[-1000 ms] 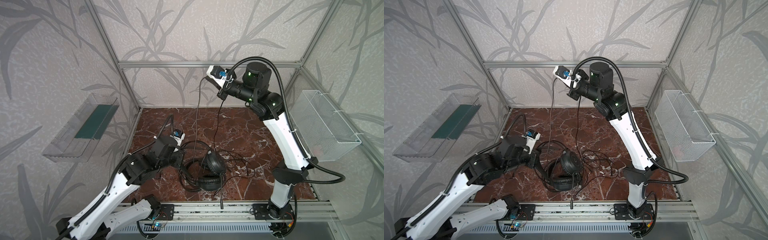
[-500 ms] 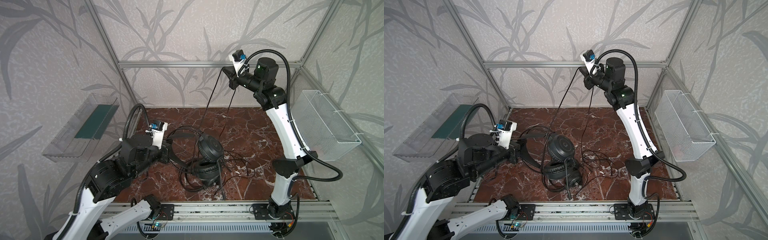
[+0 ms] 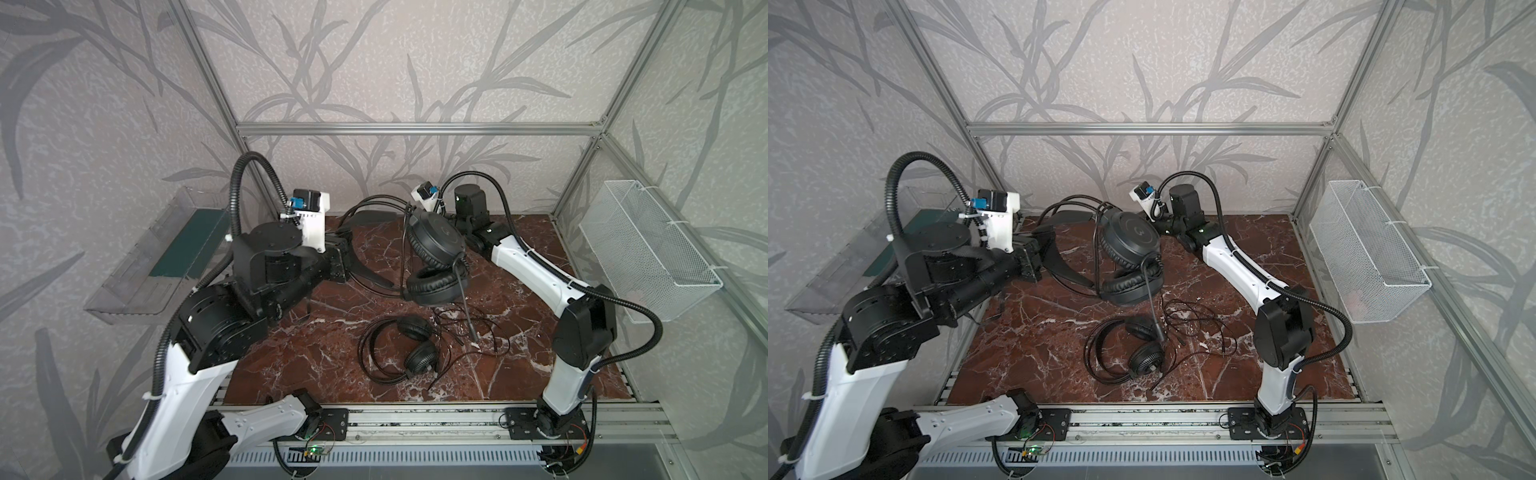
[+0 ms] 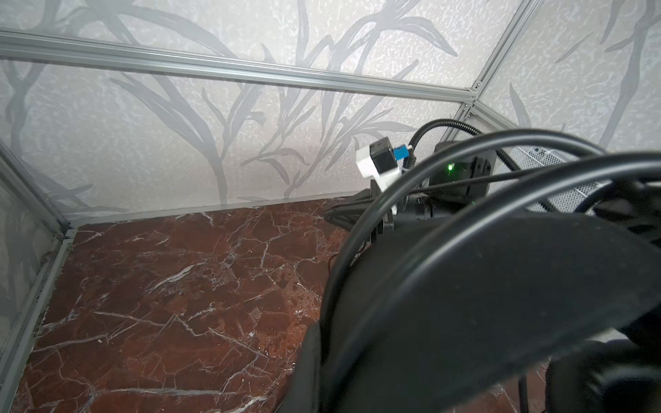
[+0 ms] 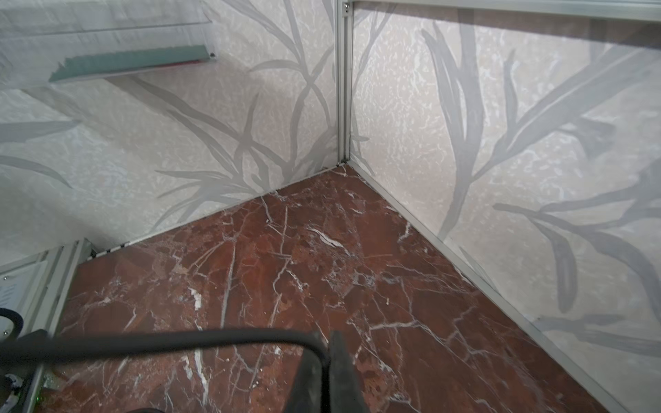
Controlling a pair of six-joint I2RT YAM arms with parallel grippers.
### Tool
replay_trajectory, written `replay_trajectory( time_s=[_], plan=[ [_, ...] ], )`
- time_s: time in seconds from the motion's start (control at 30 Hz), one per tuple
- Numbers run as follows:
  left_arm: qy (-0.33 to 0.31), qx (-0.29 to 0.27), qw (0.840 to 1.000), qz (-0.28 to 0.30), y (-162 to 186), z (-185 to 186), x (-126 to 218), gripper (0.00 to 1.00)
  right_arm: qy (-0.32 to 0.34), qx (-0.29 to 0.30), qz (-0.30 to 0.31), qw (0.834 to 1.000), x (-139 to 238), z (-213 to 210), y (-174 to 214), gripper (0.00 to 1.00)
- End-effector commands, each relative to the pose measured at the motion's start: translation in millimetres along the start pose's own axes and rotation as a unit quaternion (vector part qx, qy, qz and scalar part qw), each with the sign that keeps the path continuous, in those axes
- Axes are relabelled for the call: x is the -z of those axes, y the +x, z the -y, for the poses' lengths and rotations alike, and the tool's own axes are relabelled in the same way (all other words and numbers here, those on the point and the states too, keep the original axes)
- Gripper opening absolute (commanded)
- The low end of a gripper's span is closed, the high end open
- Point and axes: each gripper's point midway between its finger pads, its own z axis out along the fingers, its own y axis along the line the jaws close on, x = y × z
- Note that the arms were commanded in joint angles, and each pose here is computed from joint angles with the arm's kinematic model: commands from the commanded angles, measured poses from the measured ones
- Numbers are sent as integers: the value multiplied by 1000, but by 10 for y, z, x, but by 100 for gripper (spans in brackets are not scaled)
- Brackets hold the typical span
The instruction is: Wrap the headphones
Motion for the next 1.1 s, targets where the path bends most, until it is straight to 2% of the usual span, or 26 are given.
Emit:
replay_trajectory(
  time_s=[0.0, 0.23, 0.47, 0.5, 0.57, 0.7, 0.77, 0.93, 1.07],
  plan=[
    [90, 87, 983, 138, -893, 332, 385, 0, 13, -11, 58, 998, 53, 101, -86, 9],
    [83, 94, 981, 151, -1161, 394, 363, 0, 4, -55, 78, 995, -3, 78, 302, 29],
    [73, 95, 983, 140, -1160, 406, 264, 0, 21, -77, 99, 992, -17, 139, 466, 36],
    [71, 93, 983, 140, -1164, 403, 258, 0, 21, -78, 114, 990, 10, 127, 458, 40],
    [67, 91, 984, 139, -1170, 399, 244, 0, 24, -81, 143, 986, 78, 108, 441, 54],
    [65, 90, 985, 134, -1175, 410, 210, 0, 27, -82, 136, 987, 30, 58, 574, 55],
    [64, 91, 985, 134, -1178, 414, 190, 0, 30, -87, 128, 988, -25, 67, 693, 52],
    [51, 87, 985, 141, -1215, 388, 156, 0, 20, -104, 118, 987, -95, 6, 914, 12],
    [2, 69, 987, 146, -1218, 269, 27, 0, 23, -97, 99, 990, -59, -187, 1086, 1]
  ],
)
